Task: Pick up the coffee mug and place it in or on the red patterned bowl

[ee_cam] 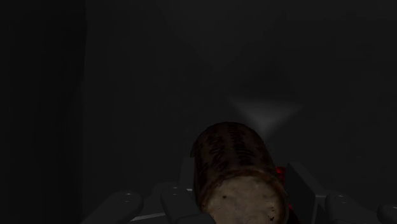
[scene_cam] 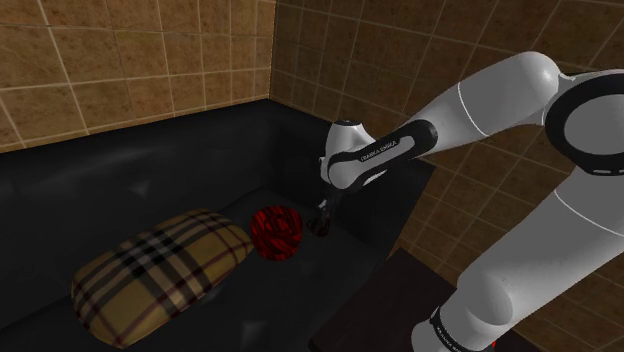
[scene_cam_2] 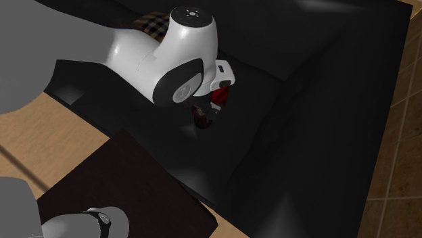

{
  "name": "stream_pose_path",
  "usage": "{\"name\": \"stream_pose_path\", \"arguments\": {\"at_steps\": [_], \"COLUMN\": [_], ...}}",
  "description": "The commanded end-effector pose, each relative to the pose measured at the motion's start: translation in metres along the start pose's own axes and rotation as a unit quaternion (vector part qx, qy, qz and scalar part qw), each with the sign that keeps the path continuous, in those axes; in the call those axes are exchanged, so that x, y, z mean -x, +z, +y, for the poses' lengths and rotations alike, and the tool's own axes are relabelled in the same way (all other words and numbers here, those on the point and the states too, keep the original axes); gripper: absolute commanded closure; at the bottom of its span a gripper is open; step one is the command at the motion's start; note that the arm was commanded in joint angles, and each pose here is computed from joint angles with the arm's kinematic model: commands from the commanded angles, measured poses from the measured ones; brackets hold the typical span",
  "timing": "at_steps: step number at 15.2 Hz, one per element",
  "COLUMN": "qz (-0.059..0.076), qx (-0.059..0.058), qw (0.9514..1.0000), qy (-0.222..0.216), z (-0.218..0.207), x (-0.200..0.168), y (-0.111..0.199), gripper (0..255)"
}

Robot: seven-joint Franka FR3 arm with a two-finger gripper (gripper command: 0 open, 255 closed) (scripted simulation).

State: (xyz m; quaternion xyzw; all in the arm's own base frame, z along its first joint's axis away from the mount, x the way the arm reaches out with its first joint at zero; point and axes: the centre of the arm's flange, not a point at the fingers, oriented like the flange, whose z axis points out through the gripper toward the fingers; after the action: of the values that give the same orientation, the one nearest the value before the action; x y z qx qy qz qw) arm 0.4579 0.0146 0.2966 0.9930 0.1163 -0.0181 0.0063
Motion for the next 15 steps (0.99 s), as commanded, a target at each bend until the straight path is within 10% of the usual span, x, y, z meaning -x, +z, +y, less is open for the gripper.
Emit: {"name": "stream_pose_path", "arguments": {"at_steps": [1,15], "qz": [0.000,0.000], "qx": [0.000,0.000], "qw": [1.0000,1.0000], "qy": [0.000,0.000], "z": [0.000,-0.005], "x": [0.000,-0.009], "y": [-0.011,-0.079], "gripper": [255,255]}}
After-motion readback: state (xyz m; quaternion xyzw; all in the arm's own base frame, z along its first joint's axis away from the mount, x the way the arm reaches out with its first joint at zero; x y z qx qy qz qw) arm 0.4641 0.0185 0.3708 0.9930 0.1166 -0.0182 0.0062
